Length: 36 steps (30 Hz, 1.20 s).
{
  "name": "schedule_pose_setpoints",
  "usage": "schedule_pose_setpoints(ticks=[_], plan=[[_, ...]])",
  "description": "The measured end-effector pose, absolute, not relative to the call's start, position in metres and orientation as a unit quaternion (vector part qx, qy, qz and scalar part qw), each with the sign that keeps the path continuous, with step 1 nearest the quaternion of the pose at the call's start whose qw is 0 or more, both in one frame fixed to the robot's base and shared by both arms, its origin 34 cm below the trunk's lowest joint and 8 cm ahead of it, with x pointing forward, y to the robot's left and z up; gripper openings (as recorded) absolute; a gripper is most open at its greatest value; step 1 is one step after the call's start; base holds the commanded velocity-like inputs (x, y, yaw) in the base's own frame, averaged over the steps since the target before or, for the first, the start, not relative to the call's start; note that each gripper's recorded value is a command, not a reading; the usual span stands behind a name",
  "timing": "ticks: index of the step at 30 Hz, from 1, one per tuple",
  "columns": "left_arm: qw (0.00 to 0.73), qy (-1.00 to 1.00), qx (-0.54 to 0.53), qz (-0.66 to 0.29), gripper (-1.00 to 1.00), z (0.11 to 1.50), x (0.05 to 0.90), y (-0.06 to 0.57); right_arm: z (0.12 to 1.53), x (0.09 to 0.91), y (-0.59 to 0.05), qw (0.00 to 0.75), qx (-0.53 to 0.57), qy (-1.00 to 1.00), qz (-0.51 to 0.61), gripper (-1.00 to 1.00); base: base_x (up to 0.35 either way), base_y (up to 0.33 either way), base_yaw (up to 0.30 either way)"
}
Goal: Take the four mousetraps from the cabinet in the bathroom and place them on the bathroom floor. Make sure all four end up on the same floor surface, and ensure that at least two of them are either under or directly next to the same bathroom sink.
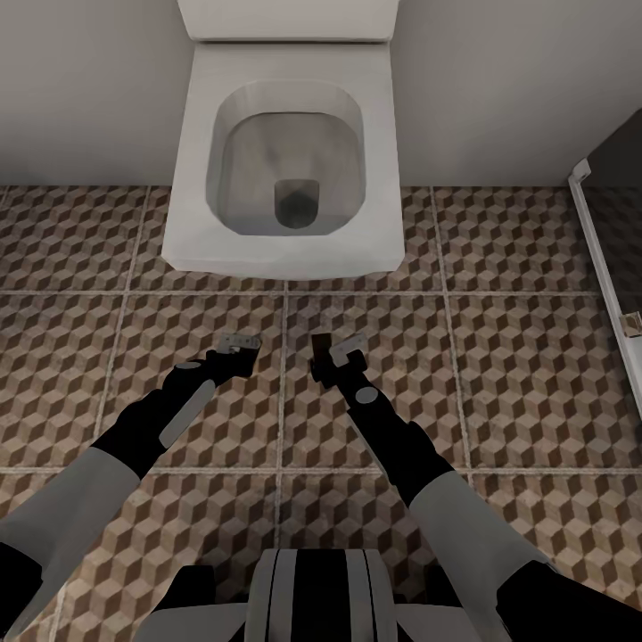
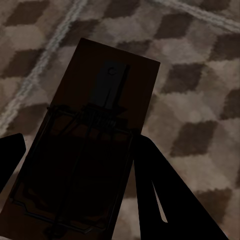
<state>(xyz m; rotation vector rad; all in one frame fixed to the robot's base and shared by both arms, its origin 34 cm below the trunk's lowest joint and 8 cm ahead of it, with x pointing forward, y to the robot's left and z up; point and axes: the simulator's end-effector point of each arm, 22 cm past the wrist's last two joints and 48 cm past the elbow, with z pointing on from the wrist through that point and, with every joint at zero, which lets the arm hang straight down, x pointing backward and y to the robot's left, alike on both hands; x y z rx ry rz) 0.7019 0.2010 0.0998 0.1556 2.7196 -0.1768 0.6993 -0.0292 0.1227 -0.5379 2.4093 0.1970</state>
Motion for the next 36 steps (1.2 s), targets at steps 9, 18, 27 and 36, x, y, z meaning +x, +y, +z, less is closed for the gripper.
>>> schedule_pose_setpoints(ticks=[9,18,27,36], plan=[[0.205,0.975,0.056,-0.064,-1.00,0.1004,0.7025,0.2005,0.1228,0.6993,-0.0292,0.327,-0.205,0.920,0.075,-1.00,0.000,0.000,0.000],[0.205,0.975,0.057,-0.064,-1.00,0.1004,0.7022,0.2002,0.1231,0.6995,-0.0287,0.328,-0.206,0.919,0.076,-1.00,0.001,0.000,0.000],[0.205,0.975,0.057,-0.063,-1.00,0.1001,0.7019,0.2005,0.1235,0.6998,-0.0284,0.329,-0.206,0.919,0.076,-1.00,0.061,0.000,0.000],[0.203,0.975,0.056,-0.063,-1.00,0.0994,0.7014,0.2012,0.1235,0.7001,-0.0289,0.329,-0.205,0.919,0.075,-1.00,0.007,0.000,0.000]])
